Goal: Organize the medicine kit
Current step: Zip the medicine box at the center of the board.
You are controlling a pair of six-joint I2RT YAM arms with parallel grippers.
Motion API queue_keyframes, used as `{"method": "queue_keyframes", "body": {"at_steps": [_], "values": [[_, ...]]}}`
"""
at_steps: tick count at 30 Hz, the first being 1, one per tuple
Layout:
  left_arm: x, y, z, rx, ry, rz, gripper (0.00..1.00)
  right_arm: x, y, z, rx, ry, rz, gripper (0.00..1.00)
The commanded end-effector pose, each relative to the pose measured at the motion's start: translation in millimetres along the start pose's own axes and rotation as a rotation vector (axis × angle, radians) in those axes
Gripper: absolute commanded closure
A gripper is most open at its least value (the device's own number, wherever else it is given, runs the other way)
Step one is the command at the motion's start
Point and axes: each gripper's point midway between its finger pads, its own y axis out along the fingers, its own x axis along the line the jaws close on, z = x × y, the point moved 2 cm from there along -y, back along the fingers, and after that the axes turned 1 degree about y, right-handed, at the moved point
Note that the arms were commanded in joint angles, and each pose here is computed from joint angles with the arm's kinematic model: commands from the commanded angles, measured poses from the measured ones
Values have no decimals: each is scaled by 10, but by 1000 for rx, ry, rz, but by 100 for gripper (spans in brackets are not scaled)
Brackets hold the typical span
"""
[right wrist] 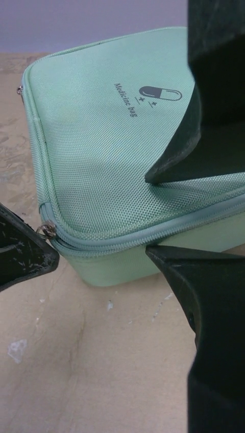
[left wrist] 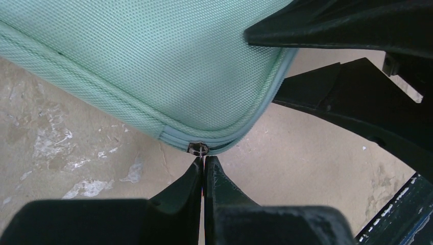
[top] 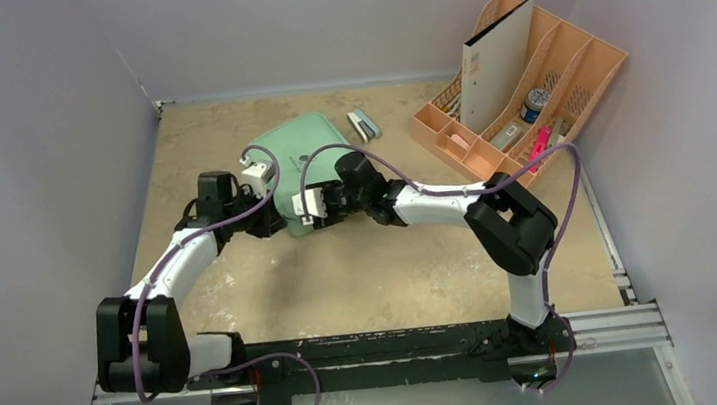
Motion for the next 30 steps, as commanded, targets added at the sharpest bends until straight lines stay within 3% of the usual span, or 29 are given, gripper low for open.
{"method": "queue_keyframes", "body": {"at_steps": [1, 12, 24, 30], "values": [[-124, -4, -240, -61, 40, 87, 100, -368, 103, -214, -78, -46, 163, 52], [-252, 71, -285, -83, -42, 163, 100, -359, 379, -294, -127, 71, 260, 53], [-441, 166, -542, -169, -180, 244, 100, -384, 391, -337, -164, 165, 326, 55], [-431, 213, -401, -84, -182, 186, 100, -320, 414, -314, -161, 171, 312, 55]]}}
